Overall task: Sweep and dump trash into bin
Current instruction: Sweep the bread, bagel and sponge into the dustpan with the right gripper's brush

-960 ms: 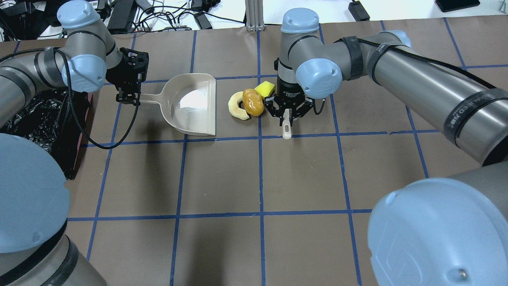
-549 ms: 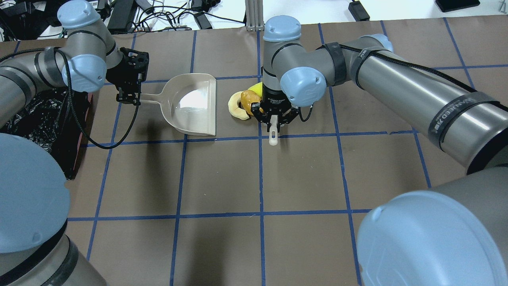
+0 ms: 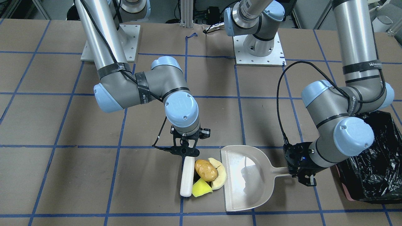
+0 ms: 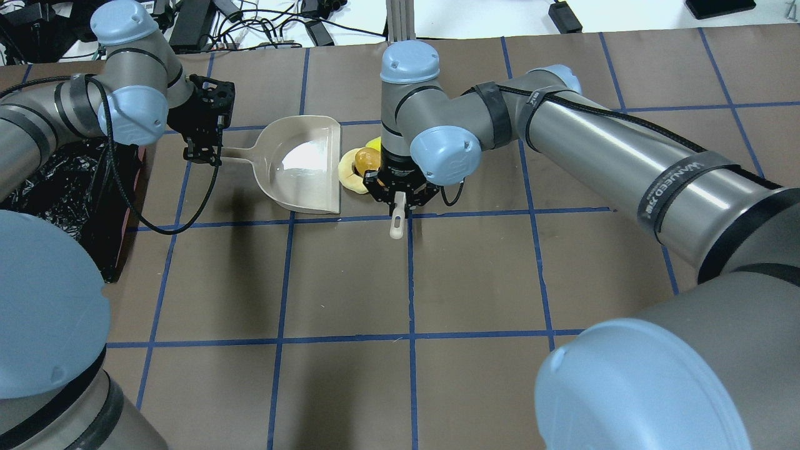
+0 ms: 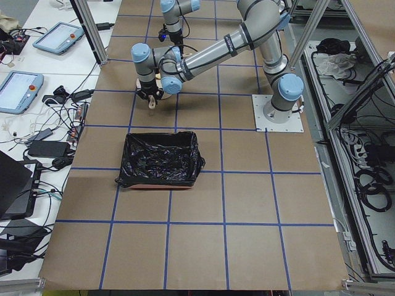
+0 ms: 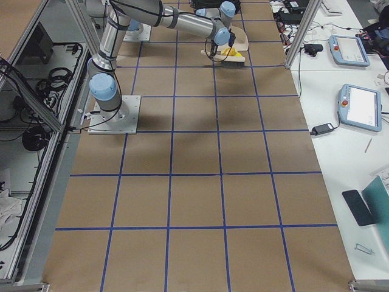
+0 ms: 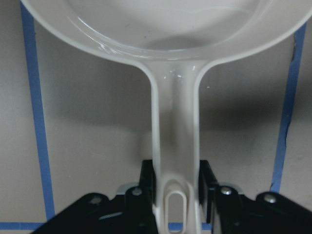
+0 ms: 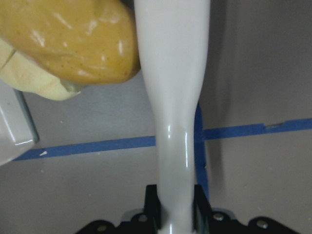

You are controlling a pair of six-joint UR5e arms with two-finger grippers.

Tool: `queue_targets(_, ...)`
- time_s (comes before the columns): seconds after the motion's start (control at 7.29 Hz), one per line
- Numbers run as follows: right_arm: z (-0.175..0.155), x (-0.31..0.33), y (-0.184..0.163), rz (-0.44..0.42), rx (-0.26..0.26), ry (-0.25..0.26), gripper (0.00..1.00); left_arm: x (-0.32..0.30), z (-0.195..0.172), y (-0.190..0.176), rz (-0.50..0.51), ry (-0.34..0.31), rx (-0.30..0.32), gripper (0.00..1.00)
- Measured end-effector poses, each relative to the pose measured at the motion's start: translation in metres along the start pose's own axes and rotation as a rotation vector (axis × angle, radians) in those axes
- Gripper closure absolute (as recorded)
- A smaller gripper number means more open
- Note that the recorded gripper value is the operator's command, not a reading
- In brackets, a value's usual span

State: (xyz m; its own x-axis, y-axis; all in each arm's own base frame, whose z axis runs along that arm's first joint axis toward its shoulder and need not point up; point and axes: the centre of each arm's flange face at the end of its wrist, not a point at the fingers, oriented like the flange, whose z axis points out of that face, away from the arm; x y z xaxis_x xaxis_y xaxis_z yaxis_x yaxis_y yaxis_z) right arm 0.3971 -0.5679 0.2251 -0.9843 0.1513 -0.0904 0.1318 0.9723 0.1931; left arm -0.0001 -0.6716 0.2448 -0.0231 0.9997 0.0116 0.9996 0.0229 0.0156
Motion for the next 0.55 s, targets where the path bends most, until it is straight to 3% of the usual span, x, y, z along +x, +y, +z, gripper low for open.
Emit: queue_targets(0.55, 0.004, -0.073, 0.013, 0.026, 0.011, -0.061, 1.00, -0.001, -0.002, 0.000, 0.000, -0.004, 0.000, 0.71)
